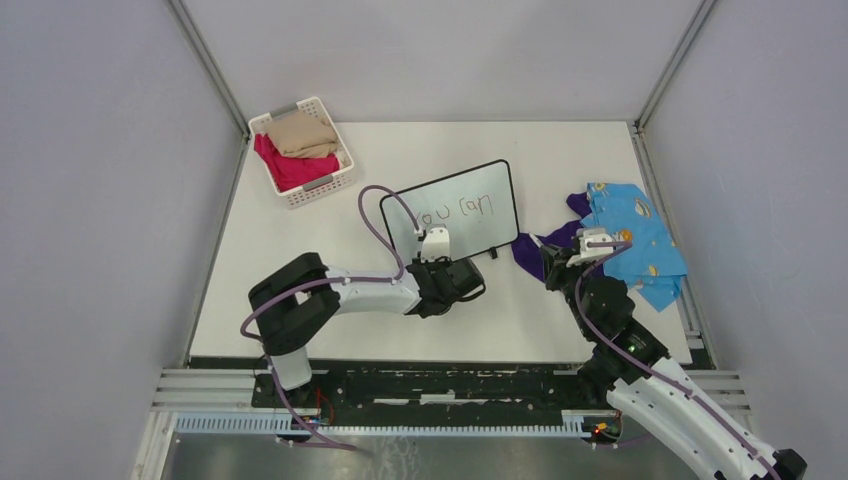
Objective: Write a sentence on the whiteboard
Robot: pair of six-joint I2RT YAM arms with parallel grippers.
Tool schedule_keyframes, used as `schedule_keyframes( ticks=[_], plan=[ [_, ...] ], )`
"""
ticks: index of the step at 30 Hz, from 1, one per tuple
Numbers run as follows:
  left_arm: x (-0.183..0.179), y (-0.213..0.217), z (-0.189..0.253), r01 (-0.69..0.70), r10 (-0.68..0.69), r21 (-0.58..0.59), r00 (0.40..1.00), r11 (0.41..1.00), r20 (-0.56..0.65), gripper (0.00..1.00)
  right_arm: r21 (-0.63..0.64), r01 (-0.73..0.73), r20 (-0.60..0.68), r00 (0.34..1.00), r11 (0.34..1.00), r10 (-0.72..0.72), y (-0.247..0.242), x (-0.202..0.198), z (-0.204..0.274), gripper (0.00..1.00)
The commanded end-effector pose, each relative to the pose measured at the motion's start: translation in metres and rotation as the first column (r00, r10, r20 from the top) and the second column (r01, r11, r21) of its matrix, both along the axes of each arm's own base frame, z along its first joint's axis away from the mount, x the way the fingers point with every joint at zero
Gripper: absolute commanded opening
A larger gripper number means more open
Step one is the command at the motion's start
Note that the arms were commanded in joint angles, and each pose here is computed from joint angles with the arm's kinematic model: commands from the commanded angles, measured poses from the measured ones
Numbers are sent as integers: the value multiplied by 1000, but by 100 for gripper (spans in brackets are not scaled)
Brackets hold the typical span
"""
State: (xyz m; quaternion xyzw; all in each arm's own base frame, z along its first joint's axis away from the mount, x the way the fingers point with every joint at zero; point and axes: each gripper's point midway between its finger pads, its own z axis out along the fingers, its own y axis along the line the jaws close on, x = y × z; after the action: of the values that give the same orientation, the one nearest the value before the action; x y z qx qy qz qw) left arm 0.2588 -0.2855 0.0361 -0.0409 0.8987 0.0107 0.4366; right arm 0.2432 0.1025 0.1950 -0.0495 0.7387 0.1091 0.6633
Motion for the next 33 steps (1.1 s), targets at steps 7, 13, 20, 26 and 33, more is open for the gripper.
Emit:
schedule_keyframes(
  ticks=[7, 13, 20, 26, 33],
  plan=[
    [-10, 22, -5, 1, -1, 1, 1000, 1000, -3, 15, 37, -12, 29, 1000, 999, 11, 5, 3, 17, 0],
    [-14, 29, -5, 8, -8, 10, 1000, 1000, -4, 15, 35, -17, 24, 1000, 999, 16, 7, 3, 16, 0],
    [-17, 19, 12, 79, -79, 7, 997, 997, 25, 19, 29, -34, 27, 999, 999, 33, 9, 3, 18, 0],
    [-25, 7, 50, 165, -161, -59, 985, 985, 67, 52, 17, -48, 52, 998, 999, 47, 10, 3, 29, 0],
    [-32, 27, 119, 214, -199, -101, 969, 971, 145, 99, 14, -73, 74, 995, 997, 72, 13, 1, 39, 0]
  ],
)
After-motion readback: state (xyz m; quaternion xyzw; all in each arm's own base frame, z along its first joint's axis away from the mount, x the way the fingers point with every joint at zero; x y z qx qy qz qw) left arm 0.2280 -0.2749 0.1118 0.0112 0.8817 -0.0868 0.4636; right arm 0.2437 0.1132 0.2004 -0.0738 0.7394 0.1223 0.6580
